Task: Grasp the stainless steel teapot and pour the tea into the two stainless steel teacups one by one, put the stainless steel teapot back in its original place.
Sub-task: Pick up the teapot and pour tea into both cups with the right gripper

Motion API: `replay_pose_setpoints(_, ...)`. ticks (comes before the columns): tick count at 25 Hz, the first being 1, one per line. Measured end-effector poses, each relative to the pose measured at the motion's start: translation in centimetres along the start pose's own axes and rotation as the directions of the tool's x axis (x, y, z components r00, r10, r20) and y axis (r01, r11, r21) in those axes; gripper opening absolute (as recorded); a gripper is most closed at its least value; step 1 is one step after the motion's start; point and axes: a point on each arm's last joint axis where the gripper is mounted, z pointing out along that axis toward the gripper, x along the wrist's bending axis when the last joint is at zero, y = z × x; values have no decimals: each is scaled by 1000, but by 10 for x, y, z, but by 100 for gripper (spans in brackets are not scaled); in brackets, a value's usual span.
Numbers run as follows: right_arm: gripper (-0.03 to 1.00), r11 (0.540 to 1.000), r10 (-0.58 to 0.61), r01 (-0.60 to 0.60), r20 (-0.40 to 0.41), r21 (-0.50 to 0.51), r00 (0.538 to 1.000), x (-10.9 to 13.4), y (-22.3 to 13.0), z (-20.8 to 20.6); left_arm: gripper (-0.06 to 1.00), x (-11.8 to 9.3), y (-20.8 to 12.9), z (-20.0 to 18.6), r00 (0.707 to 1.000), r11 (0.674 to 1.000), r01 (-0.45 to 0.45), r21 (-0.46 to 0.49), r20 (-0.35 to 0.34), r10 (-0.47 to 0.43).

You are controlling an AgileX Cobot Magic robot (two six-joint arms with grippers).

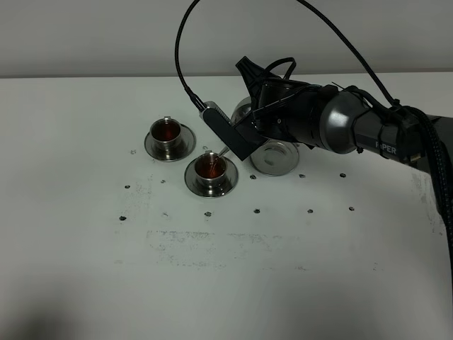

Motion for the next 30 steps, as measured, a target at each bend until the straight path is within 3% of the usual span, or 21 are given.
replay_pose_setpoints(30, 18, 999, -44, 43, 20, 24, 999, -2, -2, 0, 28, 0, 0, 0, 1000, 1000, 0, 0, 0, 0)
